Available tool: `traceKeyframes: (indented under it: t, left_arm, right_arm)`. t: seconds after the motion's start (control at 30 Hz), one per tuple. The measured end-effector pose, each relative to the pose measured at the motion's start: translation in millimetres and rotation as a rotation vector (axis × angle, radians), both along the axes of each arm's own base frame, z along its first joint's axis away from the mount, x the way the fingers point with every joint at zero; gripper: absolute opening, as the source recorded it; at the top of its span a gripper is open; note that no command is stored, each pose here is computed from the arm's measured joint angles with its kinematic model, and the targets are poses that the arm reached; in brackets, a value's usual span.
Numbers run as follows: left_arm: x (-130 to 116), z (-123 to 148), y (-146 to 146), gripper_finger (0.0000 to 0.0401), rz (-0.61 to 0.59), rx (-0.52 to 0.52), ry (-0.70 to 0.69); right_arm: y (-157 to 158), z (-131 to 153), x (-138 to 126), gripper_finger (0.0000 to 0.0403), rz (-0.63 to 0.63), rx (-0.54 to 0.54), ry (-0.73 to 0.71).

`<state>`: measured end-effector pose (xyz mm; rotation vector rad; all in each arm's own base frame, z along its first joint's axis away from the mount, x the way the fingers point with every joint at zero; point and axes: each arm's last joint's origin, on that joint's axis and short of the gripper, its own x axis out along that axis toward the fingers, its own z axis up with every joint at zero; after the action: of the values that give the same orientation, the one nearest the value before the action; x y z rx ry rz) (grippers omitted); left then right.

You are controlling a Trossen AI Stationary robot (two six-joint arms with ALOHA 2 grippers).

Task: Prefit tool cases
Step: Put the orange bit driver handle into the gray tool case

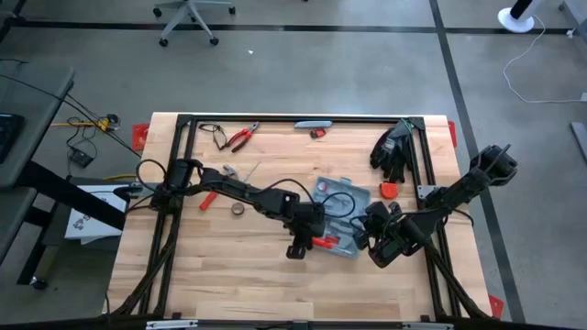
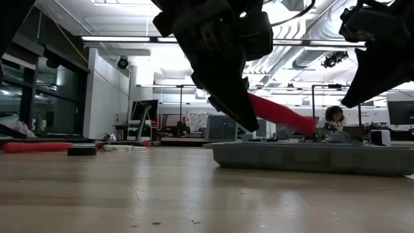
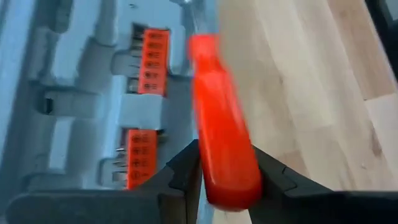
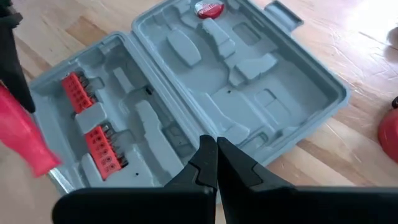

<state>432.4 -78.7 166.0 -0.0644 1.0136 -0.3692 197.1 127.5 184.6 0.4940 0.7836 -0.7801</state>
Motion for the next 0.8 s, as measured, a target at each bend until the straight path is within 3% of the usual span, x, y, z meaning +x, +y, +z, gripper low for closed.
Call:
traceKeyframes:
  t: [0.4,0.6,0.8]
  left_arm:
    - [-1.8,-1.3,1.2,0.0082,0.010,0.013,0.023]
    - [-13.3,-7.2,8.1,0.0082,0.014,0.024,0.168]
    - [-20.4,-6.6,14.9,0.0083,0.029,0.037,0.245]
  right_arm:
    - [3.0,0.5,2.3,0.0000,0.005,0.025,-0.030]
    - [12.5,-0.4,14.9,0.0000,0.081,0.063,-0.103]
    - [21.8,-20.7,35.9,0.0000,0.118,0.119,-0.116]
